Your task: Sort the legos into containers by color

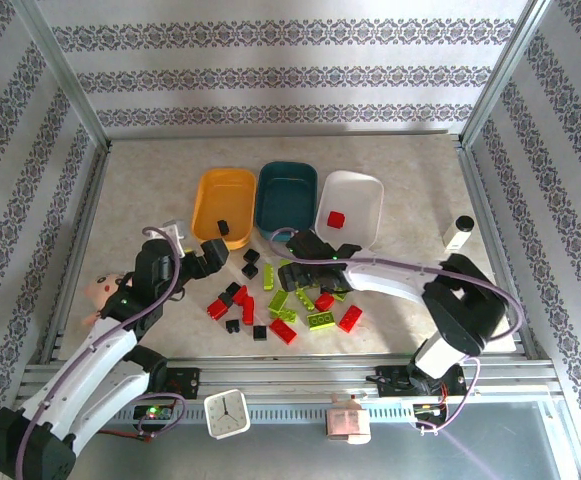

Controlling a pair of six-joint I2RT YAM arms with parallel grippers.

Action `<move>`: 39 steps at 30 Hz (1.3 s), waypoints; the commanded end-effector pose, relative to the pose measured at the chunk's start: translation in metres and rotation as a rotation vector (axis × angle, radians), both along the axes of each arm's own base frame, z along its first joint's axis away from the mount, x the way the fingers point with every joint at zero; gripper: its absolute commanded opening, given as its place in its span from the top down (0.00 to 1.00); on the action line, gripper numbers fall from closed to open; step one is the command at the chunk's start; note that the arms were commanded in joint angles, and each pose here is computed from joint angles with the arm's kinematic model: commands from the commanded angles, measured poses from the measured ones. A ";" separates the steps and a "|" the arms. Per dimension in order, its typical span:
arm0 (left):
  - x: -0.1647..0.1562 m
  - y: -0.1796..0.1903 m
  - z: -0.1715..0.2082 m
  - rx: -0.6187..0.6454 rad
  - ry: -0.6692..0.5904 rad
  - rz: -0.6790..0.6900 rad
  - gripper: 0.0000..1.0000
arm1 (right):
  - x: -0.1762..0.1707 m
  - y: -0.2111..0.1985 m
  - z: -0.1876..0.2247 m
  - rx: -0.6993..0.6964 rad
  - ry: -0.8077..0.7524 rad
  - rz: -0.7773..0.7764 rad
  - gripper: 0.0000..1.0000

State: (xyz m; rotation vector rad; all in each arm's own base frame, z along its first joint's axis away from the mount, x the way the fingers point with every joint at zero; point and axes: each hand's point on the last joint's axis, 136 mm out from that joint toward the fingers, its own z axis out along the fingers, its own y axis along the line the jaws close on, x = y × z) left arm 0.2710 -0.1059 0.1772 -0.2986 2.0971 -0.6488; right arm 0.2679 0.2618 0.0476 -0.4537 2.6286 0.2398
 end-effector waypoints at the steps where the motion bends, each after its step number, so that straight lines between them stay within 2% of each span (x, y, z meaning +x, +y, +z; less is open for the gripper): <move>1: -0.008 0.007 -0.019 0.020 0.055 0.029 0.00 | 0.015 0.002 -0.005 -0.049 -0.029 -0.001 0.03; 8: -0.009 0.009 -0.027 0.015 0.074 0.043 0.00 | 0.026 0.014 -0.014 -0.045 -0.020 0.009 0.07; 14: -0.010 0.010 -0.029 0.027 0.082 0.049 0.00 | 0.026 0.017 -0.023 -0.039 0.010 0.013 0.16; 20: -0.011 0.012 -0.030 0.029 0.087 0.056 0.00 | 0.017 0.010 -0.030 -0.054 0.033 0.001 0.16; 26: -0.009 0.013 -0.029 0.031 0.082 0.061 0.00 | 0.008 0.001 -0.032 -0.051 0.040 -0.007 0.26; 33: -0.008 0.012 -0.027 0.030 0.078 0.063 0.00 | 0.001 0.000 -0.006 0.011 -0.006 -0.001 0.33; 39: -0.009 0.014 -0.026 0.027 0.070 0.074 0.01 | -0.012 -0.002 0.036 0.112 -0.046 0.025 0.39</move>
